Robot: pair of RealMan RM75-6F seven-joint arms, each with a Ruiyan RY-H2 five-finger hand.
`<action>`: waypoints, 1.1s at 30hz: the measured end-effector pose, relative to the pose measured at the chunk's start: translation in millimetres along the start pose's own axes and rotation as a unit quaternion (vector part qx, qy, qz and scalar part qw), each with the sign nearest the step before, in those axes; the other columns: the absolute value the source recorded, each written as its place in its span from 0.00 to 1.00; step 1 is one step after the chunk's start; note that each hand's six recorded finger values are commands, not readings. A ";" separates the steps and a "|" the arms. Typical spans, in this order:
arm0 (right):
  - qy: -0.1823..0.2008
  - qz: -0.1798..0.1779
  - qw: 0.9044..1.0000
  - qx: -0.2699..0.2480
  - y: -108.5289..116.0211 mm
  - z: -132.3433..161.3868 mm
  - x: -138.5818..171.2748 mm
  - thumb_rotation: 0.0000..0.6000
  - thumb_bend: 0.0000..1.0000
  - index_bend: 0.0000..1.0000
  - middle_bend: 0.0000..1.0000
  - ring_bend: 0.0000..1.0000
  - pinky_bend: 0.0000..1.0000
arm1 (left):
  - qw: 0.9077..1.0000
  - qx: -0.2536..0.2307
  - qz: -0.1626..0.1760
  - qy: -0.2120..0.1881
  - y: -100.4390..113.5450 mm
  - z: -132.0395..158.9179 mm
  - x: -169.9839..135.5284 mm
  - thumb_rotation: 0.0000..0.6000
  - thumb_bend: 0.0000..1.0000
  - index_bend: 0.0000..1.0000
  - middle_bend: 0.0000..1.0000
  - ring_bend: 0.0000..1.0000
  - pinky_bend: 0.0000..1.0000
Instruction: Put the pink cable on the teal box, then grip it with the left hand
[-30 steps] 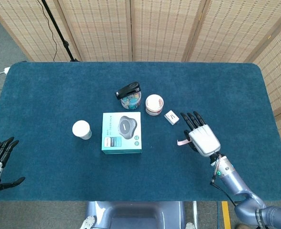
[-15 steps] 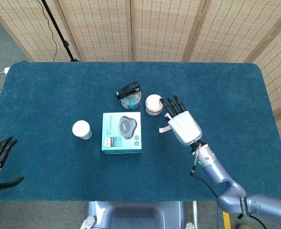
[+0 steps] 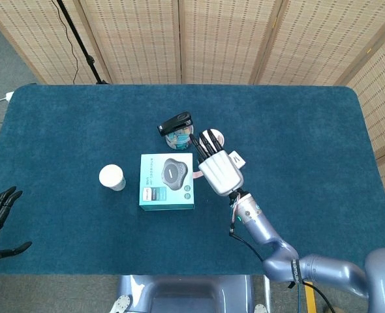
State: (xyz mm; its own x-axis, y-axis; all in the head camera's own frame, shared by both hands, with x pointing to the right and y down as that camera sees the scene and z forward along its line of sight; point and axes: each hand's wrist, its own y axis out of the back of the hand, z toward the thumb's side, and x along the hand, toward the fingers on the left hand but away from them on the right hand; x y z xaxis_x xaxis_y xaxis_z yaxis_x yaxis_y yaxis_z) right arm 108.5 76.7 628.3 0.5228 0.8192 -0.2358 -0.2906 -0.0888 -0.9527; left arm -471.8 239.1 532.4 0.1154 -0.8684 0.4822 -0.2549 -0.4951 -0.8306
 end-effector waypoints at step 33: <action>-0.033 -0.016 0.992 0.118 -16.9 58.2 -24.6 1.00 0.46 0.64 0.00 0.00 0.00 | 1.000 -0.021 -0.005 0.005 6.3 -7.6 0.1 1.00 0.00 0.00 0.00 0.00 0.00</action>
State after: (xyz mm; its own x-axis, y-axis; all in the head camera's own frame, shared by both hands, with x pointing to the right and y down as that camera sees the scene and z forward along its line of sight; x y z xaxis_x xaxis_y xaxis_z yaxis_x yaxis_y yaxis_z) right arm 53.9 91.0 661.4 0.4832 0.8556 -0.1854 -0.4587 0.0670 -0.8861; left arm -480.7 236.2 529.4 0.1077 -0.8631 0.4935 -0.2933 -0.5019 -0.8137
